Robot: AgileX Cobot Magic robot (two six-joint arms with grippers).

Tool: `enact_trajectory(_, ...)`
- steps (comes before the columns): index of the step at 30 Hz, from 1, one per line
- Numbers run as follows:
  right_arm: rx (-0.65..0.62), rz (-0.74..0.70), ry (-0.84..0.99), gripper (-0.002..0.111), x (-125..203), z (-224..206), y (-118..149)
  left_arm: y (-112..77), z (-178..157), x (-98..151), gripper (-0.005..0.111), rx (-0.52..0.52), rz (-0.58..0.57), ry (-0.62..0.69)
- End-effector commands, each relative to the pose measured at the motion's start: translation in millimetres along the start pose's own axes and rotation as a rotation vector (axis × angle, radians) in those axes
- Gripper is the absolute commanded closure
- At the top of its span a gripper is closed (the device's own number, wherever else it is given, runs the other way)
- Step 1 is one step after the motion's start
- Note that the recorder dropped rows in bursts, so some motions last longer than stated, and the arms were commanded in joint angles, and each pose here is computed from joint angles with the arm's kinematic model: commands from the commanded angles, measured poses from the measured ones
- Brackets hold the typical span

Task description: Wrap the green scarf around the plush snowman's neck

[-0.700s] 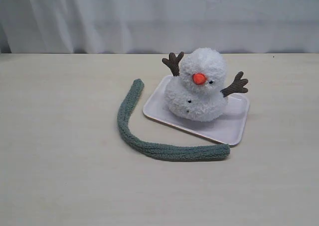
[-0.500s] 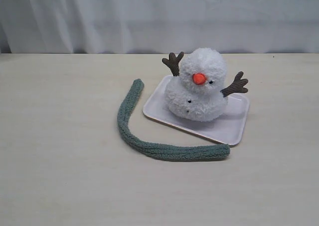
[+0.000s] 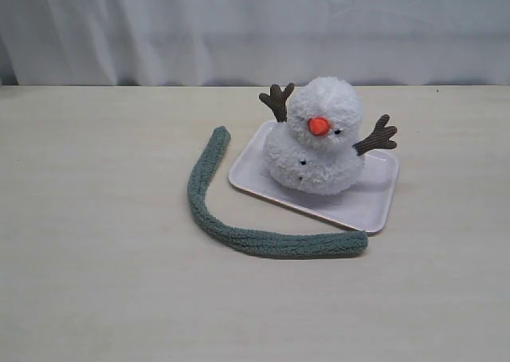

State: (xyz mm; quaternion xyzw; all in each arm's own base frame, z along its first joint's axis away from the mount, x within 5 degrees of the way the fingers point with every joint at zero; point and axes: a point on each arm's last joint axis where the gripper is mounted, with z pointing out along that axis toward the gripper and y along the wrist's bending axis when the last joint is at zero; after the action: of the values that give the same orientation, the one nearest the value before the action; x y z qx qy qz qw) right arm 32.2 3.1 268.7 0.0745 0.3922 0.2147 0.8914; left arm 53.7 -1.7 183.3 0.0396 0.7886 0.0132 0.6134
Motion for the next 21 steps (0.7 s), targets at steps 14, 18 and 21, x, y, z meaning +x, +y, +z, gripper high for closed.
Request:
enact_trajectory(14,0.164,-0.448,1.098,0.02,7,155,19,0.2,0,-1,0.107,-0.003,0.0,-0.013)
enact_trajectory(18,-0.045,-0.508,1.237,0.02,37,173,44,0.2,0,-1,0.107,-0.003,0.0,-0.013)
enact_trajectory(21,-0.234,-0.551,1.329,0.023,67,176,69,0.2,0,-1,0.107,-0.003,0.0,-0.013)
